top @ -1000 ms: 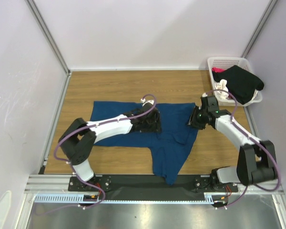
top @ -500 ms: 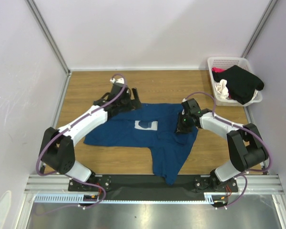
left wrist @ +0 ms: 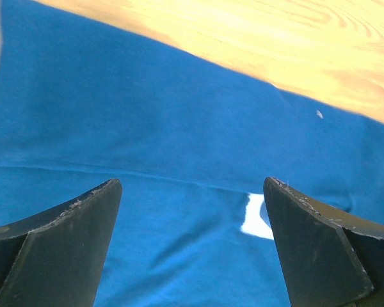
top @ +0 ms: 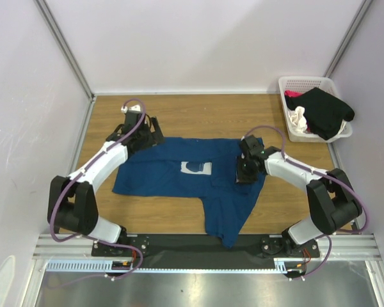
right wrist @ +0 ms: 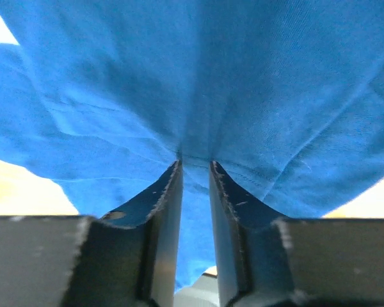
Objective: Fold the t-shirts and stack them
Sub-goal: Fold the tshirt
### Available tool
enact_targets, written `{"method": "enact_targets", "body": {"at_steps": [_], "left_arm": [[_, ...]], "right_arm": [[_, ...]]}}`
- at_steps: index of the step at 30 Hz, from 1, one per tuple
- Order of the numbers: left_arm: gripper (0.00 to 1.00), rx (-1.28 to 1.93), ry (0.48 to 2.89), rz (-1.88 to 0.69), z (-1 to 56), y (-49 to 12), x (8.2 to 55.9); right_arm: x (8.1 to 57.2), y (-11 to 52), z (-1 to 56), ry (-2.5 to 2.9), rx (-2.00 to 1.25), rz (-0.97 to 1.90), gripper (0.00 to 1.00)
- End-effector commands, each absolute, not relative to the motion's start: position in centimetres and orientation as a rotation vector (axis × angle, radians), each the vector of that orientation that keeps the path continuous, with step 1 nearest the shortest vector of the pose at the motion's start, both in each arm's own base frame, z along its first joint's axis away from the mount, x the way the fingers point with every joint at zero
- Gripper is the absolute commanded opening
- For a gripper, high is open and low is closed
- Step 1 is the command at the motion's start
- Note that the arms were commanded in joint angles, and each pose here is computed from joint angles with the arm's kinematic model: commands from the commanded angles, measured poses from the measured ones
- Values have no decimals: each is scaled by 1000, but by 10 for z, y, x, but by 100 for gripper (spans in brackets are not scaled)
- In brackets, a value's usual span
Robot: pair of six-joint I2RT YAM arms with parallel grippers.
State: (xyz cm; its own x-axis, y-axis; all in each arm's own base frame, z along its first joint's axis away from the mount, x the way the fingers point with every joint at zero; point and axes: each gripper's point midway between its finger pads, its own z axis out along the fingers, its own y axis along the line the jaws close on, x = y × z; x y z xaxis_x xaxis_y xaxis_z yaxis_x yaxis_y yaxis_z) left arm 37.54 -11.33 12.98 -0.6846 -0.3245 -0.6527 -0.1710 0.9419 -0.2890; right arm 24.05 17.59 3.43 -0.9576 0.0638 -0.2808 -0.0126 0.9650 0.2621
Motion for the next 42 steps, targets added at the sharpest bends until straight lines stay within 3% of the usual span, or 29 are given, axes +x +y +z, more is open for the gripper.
{"method": "enact_targets", "body": {"at_steps": [1, 2, 6, 12, 17, 32, 39, 42], "left_arm": [[100, -309, 2318, -221, 135, -102, 394], [100, -313, 2318, -204, 136, -97, 399], [100, -346, 2319, -214, 133, -91, 426], [98, -360, 2365, -211, 111, -91, 452], [100, -357, 2419, -221, 91, -96, 454], [100, -293, 2640, -43, 23, -79, 427], [97, -289, 2663, -38, 14, -82, 441], [100, -269, 2643, -37, 23, -84, 457]], "right_arm": [[282, 177, 81, 2709, 127, 381, 31], [307, 186, 112, 2627, 138, 437, 32], [368, 178, 143, 2510, 228, 433, 38], [414, 154, 106, 2512, 314, 297, 42], [424, 144, 54, 2600, 369, 261, 47], [431, 132, -9, 2751, 379, 103, 69], [445, 131, -18, 2774, 379, 85, 96], [458, 132, -22, 2786, 361, 68, 99]]}}
